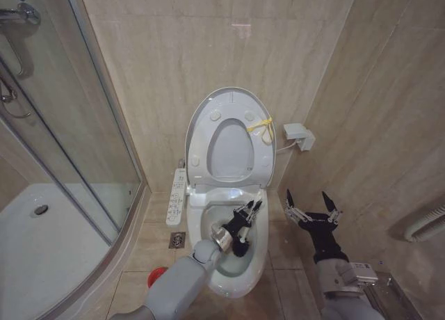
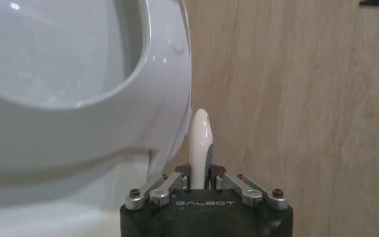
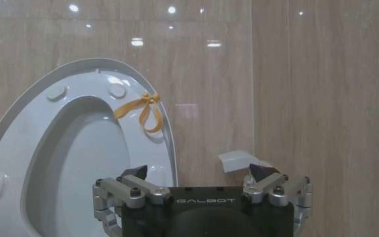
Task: Open the toilet lid, clean the toilet bowl with a toilet brush, close the toilet lid, and flush.
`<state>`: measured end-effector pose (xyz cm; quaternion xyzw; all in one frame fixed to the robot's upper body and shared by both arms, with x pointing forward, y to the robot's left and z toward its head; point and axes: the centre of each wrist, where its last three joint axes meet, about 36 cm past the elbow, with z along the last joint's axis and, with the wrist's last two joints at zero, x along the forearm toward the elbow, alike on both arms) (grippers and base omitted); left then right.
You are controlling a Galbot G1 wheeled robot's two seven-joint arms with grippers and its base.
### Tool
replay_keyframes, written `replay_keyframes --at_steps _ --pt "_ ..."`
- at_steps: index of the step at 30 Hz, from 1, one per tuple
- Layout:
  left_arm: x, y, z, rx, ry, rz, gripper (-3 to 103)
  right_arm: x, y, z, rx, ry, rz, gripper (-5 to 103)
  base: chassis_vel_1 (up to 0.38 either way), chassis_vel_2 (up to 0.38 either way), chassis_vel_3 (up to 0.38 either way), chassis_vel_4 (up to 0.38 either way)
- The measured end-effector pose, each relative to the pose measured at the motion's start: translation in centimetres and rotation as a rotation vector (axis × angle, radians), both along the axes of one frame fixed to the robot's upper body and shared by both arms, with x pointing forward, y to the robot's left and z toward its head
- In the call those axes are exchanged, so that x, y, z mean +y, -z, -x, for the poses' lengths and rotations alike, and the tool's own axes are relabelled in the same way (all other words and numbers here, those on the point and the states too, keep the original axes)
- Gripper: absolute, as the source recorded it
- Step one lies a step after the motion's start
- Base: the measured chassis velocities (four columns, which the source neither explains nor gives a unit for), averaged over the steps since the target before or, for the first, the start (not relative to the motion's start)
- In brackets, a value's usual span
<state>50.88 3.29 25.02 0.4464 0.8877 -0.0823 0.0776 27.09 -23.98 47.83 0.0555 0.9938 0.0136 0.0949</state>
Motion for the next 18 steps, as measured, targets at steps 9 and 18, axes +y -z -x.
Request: replay_keyframes --at_steps 9,18 --pt "1.8 1.7 -0.1 0.022 -0.020 -0.041 19 0.0 0.0 0.0 0.000 0.000 0.000 100 0.000 0.000 0.000 0.000" --pt "2.8 0.7 3.0 0.018 -0.023 0.008 19 0.0 0.0 0.0 0.000 0.000 0.000 100 0.000 0.000 0.000 0.000"
